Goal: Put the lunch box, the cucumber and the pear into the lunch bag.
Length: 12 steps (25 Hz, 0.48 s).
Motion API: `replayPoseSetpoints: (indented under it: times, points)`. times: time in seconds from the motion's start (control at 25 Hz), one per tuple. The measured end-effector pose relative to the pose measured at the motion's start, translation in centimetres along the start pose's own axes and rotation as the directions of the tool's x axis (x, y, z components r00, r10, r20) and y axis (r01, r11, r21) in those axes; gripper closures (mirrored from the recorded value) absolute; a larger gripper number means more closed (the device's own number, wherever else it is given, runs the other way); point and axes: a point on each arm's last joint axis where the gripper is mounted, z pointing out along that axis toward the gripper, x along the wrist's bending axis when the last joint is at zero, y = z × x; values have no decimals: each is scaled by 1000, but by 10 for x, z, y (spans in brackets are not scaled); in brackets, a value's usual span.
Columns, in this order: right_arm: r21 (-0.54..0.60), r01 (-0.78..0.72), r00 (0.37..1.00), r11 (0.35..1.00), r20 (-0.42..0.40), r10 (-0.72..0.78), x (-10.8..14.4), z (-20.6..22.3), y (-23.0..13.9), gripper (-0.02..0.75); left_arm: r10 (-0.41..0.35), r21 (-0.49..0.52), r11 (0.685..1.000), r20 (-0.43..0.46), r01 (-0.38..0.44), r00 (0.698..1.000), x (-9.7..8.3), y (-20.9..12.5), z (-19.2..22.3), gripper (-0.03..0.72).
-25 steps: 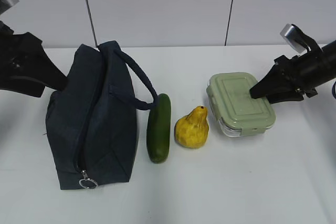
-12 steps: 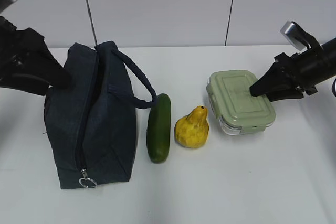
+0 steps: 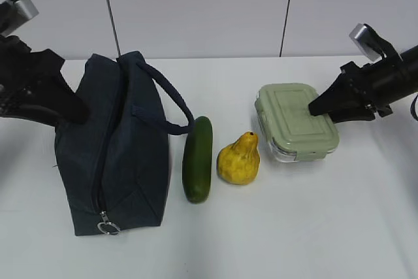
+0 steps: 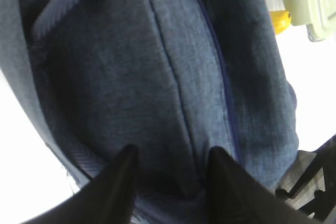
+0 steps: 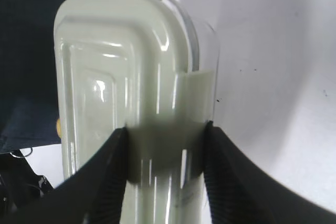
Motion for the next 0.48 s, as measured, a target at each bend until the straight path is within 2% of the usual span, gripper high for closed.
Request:
replayPoseSetpoints:
  times: [0.16, 0.32, 0.48]
  points:
    - [-51, -24, 999, 998, -43, 22, 4, 0, 5, 410, 23, -7, 1000, -3, -23, 1000, 0, 0, -1, 634]
    - [-98, -40, 996, 994, -79, 32, 8, -2, 9, 410, 44, -41, 998, -24, -45, 999, -2, 1, -7, 665]
    - [-146, -14, 995, 989, -96, 0, 24, -10, 16, 411, 66, -72, 995, -47, -69, 997, -5, 0, -14, 666]
